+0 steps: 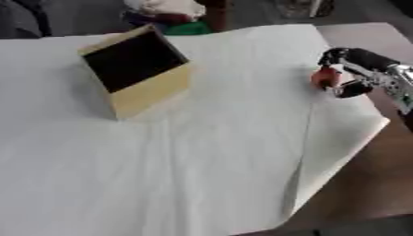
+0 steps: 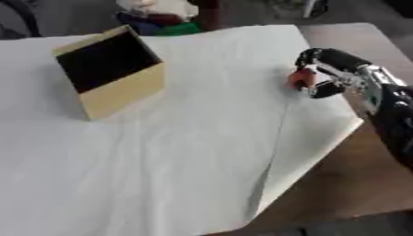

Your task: Pick up objects on the table and place them in the box.

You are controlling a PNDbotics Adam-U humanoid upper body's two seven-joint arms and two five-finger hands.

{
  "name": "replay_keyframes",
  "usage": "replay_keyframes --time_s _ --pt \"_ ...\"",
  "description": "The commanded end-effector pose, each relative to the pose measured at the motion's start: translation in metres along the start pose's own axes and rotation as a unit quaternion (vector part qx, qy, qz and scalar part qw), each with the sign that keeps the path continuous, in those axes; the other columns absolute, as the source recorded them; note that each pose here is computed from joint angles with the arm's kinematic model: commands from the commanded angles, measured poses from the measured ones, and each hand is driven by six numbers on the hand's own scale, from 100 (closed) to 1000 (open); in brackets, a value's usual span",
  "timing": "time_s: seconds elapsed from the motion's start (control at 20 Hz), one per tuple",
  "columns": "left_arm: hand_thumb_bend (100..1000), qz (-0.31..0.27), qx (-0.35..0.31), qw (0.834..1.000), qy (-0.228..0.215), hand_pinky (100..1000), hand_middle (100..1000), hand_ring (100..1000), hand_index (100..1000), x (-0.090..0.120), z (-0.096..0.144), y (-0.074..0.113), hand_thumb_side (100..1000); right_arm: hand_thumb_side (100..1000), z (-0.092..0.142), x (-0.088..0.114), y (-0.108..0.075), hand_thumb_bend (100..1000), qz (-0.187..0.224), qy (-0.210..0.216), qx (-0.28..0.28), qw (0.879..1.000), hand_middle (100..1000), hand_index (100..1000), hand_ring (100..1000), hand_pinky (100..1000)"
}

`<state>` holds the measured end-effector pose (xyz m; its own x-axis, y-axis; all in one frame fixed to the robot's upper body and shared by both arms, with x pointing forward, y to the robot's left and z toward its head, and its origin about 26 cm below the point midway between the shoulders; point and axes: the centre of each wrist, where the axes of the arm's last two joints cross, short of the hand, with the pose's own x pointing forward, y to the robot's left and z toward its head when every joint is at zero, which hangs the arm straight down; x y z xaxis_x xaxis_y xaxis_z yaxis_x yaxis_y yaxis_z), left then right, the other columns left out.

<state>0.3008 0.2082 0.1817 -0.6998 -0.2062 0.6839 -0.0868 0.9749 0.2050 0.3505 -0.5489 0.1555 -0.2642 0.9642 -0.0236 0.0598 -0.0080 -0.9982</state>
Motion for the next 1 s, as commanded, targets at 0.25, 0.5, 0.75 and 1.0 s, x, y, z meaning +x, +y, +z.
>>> replay_keyframes --time_s 0.25,0.5,0.75,1.0 --pt "100 -0.003 0.000 1.000 -0.016 823 622 656 878 0.006 -0.004 0.004 796 213 -0.006 0.002 -0.044 100 0.020 -0.022 -0.056 0.998 743 422 917 813" --pt "100 -0.005 0.001 1.000 -0.017 822 622 656 878 0.006 -0.004 0.004 795 208 -0.013 0.009 -0.062 100 0.026 -0.046 -0.080 0.995 745 422 907 816" --pt "100 -0.020 0.001 1.000 -0.024 822 623 656 878 0.008 -0.006 0.005 792 205 -0.023 0.021 -0.087 100 0.036 -0.081 -0.114 0.990 747 421 896 820" --pt "100 -0.018 -0.005 0.999 -0.035 821 623 656 878 0.011 -0.010 0.002 791 205 -0.033 0.031 -0.103 100 0.039 -0.106 -0.134 0.984 749 419 887 827"
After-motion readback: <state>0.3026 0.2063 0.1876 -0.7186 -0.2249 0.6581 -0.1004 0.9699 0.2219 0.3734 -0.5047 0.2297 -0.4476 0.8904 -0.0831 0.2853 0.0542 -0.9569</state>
